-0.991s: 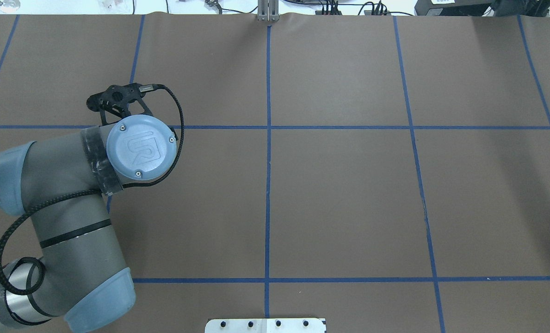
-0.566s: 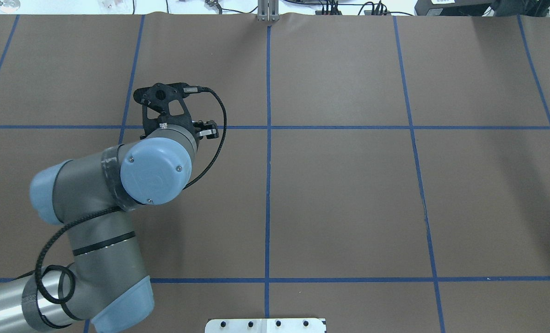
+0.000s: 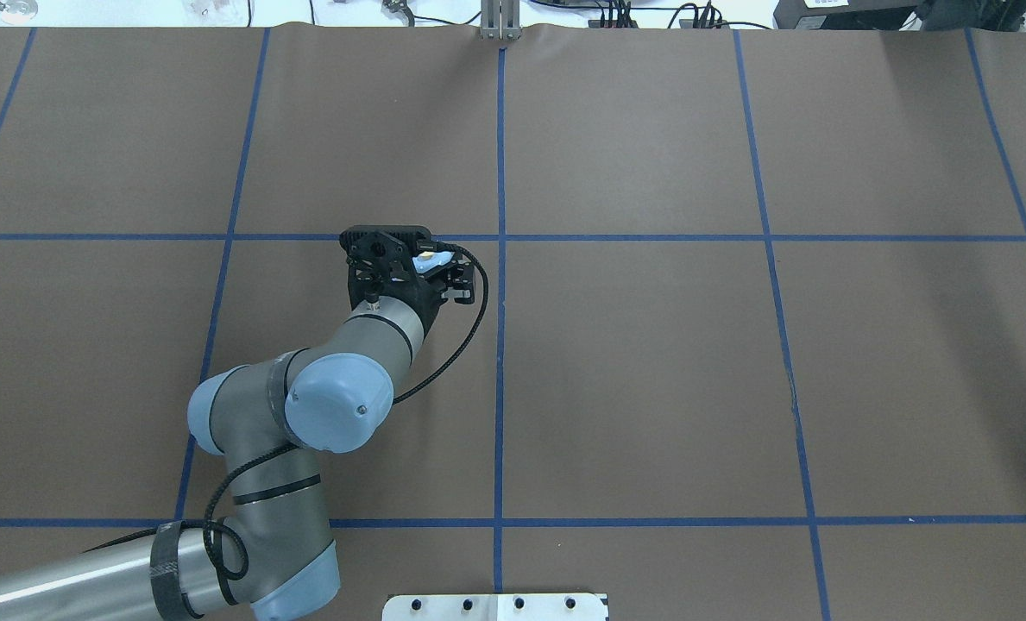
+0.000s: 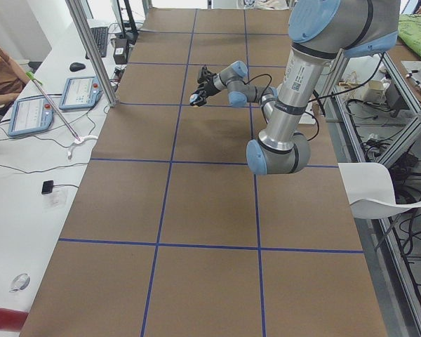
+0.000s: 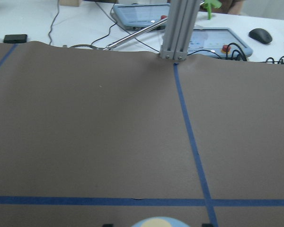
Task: Place and press bell with both arms
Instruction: 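Carry the blue bell with the left gripper toward the table center, then lower the blue bell onto the grid crossing with the left gripper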
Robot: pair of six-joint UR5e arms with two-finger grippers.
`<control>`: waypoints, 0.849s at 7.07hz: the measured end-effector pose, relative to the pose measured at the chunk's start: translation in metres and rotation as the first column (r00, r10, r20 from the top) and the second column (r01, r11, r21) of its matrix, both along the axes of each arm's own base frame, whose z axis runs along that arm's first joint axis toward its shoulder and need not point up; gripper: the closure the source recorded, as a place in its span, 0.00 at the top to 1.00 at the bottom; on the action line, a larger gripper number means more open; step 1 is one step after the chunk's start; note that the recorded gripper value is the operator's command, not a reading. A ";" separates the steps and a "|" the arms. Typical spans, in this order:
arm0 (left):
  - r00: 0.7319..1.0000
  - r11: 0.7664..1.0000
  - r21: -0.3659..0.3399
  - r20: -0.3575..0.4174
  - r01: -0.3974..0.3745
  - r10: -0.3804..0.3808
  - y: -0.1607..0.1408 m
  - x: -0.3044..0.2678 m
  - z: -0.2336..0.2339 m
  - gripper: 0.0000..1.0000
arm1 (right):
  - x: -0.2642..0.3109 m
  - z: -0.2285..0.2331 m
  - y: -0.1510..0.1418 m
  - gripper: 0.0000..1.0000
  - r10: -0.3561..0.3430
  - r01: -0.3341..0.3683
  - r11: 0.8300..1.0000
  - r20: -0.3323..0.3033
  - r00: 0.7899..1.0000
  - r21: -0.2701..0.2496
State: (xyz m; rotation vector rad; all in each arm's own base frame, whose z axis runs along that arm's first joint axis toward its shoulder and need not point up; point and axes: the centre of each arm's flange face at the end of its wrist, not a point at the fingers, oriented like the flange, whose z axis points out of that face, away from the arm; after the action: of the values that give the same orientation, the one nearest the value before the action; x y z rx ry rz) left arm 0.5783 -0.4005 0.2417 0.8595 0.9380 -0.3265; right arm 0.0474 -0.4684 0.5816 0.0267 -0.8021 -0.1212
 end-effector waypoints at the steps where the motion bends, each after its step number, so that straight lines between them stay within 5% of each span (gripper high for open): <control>1: 1.000 1.000 0.026 -0.023 0.003 -0.003 0.004 0.020 0.001 0.00 | 0.000 0.000 0.000 1.00 0.000 0.000 1.000 0.000 1.000 -0.001; 6: 1.000 0.999 0.039 -0.007 0.014 -0.014 -0.009 0.105 -0.021 0.00 | 0.000 0.004 -0.001 1.00 0.000 0.000 1.000 0.000 1.000 -0.008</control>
State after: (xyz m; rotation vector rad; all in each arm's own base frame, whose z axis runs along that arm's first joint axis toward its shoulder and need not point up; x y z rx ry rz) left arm 0.6837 -0.4096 0.2208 0.9019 0.9481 -0.3241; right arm 0.0472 -0.4695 0.5858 0.0187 -0.8023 -0.1183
